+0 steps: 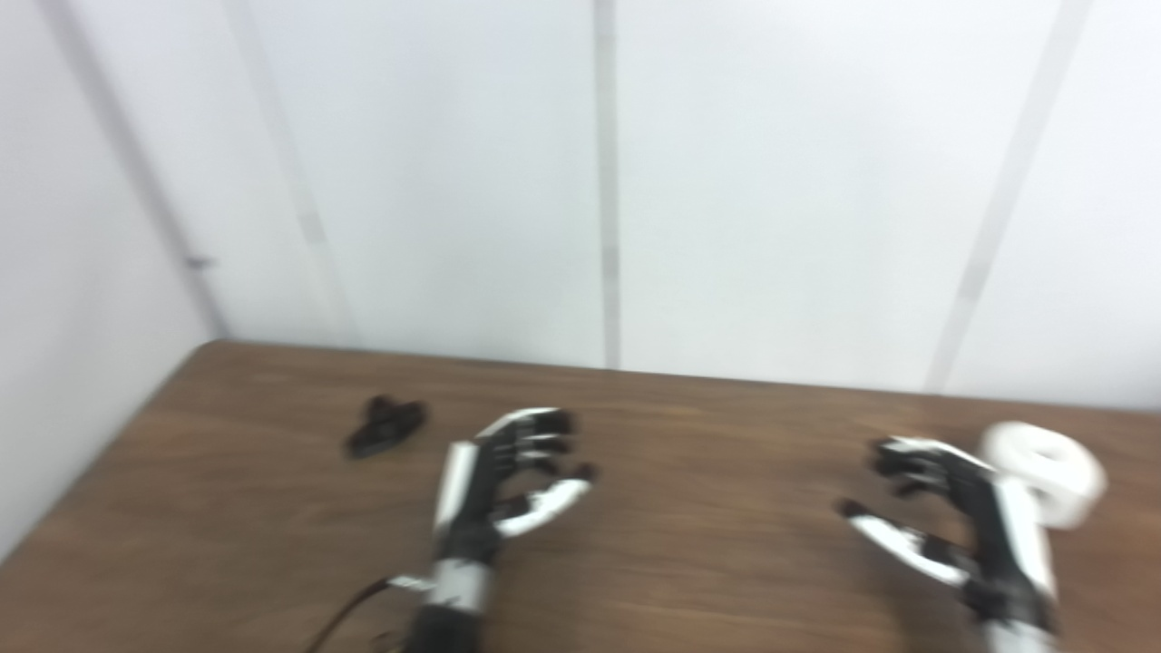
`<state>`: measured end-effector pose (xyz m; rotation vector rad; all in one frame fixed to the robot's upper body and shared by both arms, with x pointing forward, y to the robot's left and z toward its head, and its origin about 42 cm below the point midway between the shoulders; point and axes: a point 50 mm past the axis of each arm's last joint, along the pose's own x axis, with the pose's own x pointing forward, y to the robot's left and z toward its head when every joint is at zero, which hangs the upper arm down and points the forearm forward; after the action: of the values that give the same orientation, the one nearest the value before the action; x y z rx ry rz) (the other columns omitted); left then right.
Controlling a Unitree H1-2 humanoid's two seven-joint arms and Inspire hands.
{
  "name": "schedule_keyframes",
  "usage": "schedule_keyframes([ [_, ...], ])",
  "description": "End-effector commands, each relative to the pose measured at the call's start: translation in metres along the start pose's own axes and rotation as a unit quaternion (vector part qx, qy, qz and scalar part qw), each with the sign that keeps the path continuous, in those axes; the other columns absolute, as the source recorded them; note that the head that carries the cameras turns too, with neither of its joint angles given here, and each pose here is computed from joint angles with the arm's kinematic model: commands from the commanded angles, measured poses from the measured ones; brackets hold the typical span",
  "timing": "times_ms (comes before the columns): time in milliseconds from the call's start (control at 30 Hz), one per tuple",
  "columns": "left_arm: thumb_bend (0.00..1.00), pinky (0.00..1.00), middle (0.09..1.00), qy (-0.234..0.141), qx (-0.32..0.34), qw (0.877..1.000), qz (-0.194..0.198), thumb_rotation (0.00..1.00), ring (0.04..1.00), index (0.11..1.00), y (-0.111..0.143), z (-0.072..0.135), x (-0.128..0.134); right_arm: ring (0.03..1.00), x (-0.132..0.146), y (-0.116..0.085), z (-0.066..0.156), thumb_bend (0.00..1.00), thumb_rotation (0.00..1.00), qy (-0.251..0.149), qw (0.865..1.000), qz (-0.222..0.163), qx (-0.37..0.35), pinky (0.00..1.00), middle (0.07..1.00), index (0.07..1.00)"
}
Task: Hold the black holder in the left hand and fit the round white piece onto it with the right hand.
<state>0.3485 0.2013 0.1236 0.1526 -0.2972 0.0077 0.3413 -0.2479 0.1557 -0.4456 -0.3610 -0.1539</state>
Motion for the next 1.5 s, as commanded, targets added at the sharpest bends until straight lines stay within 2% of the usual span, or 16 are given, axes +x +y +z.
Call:
schedule_keyframes([
  [0,0.64,0.54,0.686,-0.026,-0.001,1.000,-0.001,0.12,0.649,0.654,-0.008,0.009,0.008,0.577,0.010,-0.013,0.009,0.51,0.12,-0.039,0.999,-0.011,0.004,0.49,0.645,0.496],
  [233,0.63,0.52,0.688,-0.028,0.006,1.000,-0.009,0.11,0.640,0.655,-0.021,0.005,0.010,0.603,0.008,-0.022,0.011,0.51,0.12,-0.027,1.000,-0.007,0.015,0.52,0.664,0.496],
  [367,0.63,0.52,0.684,-0.026,0.007,1.000,-0.010,0.08,0.631,0.655,-0.024,0.005,0.010,0.580,0.009,-0.023,0.012,0.51,0.12,-0.032,0.999,-0.017,-0.017,0.49,0.646,0.496],
  [533,0.64,0.54,0.683,-0.025,0.010,1.000,-0.010,0.13,0.653,0.651,-0.025,0.006,0.012,0.572,0.011,-0.025,0.014,0.51,0.12,-0.038,0.999,-0.020,-0.031,0.48,0.632,0.496],
  [767,0.63,0.54,0.682,-0.025,0.008,1.000,-0.006,0.11,0.651,0.651,-0.024,0.009,0.011,0.566,0.011,-0.028,0.016,0.51,0.12,-0.038,0.998,-0.020,-0.039,0.47,0.630,0.496],
  [1167,0.68,0.53,0.674,-0.030,0.023,0.999,-0.001,0.07,0.638,0.645,-0.014,0.014,0.014,0.561,0.010,-0.032,0.013,0.51,0.12,-0.046,0.998,-0.016,-0.040,0.46,0.623,0.496],
  [1467,0.69,0.55,0.674,-0.035,0.033,0.999,0.001,0.10,0.647,0.650,-0.010,0.016,0.015,0.564,0.009,-0.036,0.013,0.51,0.12,-0.042,0.998,-0.011,-0.043,0.46,0.639,0.497],
])
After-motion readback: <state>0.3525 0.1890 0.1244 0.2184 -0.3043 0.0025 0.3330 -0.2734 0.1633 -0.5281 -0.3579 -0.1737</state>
